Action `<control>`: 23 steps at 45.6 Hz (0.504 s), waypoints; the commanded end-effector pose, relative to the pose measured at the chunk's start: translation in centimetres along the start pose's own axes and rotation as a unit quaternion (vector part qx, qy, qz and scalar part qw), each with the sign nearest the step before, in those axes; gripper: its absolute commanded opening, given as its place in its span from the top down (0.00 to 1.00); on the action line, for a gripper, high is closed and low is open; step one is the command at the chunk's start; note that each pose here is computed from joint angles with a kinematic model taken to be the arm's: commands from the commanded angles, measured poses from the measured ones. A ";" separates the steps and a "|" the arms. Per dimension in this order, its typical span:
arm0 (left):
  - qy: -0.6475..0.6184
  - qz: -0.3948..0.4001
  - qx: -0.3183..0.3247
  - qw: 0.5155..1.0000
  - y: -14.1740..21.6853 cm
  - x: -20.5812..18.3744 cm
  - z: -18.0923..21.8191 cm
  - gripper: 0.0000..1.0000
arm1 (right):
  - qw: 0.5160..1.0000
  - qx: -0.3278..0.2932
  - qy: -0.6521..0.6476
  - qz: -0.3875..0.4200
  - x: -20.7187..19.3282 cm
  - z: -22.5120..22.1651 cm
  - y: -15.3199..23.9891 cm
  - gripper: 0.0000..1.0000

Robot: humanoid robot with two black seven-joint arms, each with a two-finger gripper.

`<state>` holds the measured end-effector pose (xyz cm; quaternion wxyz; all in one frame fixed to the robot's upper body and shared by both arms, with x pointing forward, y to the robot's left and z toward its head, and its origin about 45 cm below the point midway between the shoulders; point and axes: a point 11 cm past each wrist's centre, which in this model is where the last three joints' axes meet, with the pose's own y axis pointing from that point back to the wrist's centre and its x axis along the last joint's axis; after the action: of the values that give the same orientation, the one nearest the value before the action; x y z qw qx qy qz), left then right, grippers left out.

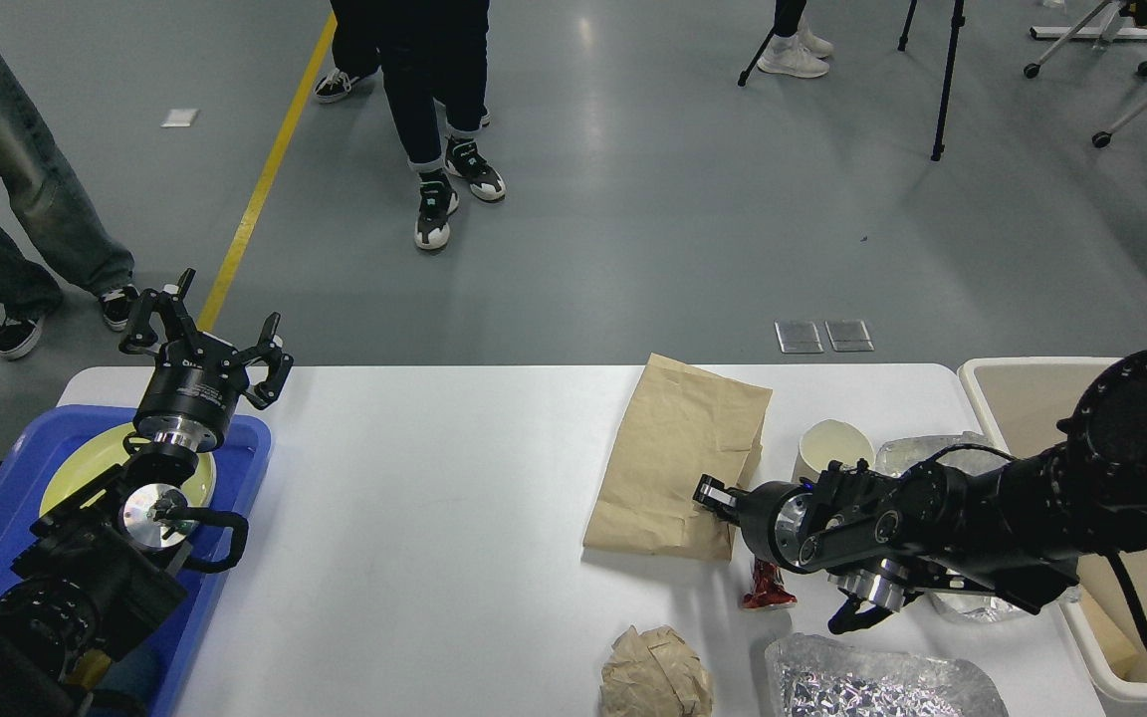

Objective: Tidy desktop
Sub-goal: 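Grasp the brown paper bag edge with the right gripper, then lift the paper bag with the right gripper and carry it over the white bin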

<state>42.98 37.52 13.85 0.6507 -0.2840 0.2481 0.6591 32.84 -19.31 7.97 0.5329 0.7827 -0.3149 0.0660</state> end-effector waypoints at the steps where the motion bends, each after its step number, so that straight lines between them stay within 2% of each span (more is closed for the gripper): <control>1: 0.000 -0.001 0.000 1.000 0.0 0.0 0.0 0.04 | 1.000 0.001 0.000 -0.001 -0.1 -0.2 0.1 1.00; 16: 0.000 -0.001 0.000 1.000 0.0 0.0 0.0 0.04 | 1.000 0.012 0.006 -0.007 0.4 -1.4 0.4 1.00; 23: 0.000 0.000 0.000 1.000 0.0 0.0 0.1 0.04 | 0.999 0.034 0.023 -0.017 1.7 -4.2 2.3 1.00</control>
<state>42.98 37.50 13.85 0.6511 -0.2842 0.2483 0.6585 33.57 -17.93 9.88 0.5226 0.7933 -0.3027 0.0767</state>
